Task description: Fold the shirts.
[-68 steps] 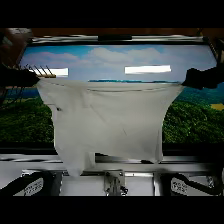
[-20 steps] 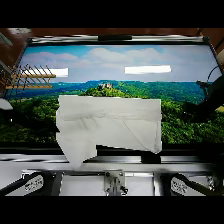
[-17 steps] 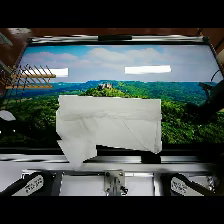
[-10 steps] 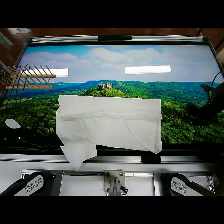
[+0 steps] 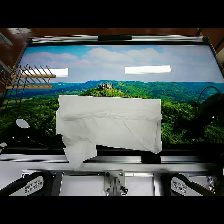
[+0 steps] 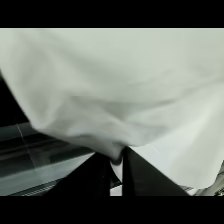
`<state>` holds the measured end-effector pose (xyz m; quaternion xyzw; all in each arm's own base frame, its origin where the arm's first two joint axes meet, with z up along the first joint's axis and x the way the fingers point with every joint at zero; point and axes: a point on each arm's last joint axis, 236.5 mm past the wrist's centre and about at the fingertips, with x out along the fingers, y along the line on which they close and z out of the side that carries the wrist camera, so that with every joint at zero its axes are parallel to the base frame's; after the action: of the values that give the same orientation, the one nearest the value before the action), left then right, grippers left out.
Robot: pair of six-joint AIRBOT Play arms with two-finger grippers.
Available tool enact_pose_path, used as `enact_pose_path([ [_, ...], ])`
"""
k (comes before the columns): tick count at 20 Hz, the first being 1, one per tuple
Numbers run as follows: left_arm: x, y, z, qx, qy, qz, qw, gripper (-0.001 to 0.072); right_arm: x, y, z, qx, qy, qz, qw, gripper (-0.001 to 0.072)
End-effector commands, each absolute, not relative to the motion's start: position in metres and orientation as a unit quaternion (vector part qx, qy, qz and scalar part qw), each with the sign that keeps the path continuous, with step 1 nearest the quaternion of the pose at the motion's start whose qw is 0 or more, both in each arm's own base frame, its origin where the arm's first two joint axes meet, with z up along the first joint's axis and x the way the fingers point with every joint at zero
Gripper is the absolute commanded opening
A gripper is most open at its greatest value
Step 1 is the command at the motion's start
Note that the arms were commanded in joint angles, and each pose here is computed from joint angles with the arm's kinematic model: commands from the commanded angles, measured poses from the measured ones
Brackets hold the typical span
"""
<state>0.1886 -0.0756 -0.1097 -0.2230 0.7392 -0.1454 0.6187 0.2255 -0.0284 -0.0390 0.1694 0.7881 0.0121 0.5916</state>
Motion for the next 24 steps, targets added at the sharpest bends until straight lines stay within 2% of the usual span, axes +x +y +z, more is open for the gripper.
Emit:
enact_pose_path([
  [1, 0.191, -0.083, -0.109, -0.234, 0.736, -0.153, 0.616, 0.0034, 0.199, 0.01, -0.059, 0.206, 0.8, 0.079, 0.558, 0.0632],
  [6, 0.194, -0.087, -0.106, -0.244, 0.732, -0.156, 0.617, 0.0034, 0.169, 0.019, -0.07, 0.195, 0.795, 0.09, 0.567, 0.0632],
  [15, 0.198, -0.092, -0.103, -0.259, 0.725, -0.159, 0.618, 0.0034, 0.167, 0.035, -0.086, 0.199, 0.77, 0.124, 0.594, 0.0632],
  [18, 0.198, -0.092, -0.103, -0.259, 0.726, -0.159, 0.617, 0.0034, 0.163, 0.048, -0.088, 0.143, 0.776, 0.163, 0.592, 0.0632],
  [22, 0.198, -0.092, -0.103, -0.259, 0.726, -0.159, 0.617, 0.0034, 0.157, 0.059, -0.097, 0.018, 0.783, 0.202, 0.587, 0.0632],
  [24, 0.198, -0.092, -0.103, -0.259, 0.726, -0.159, 0.617, 0.0034, 0.163, 0.06, -0.102, -0.004, 0.777, 0.194, 0.598, 0.0632],
])
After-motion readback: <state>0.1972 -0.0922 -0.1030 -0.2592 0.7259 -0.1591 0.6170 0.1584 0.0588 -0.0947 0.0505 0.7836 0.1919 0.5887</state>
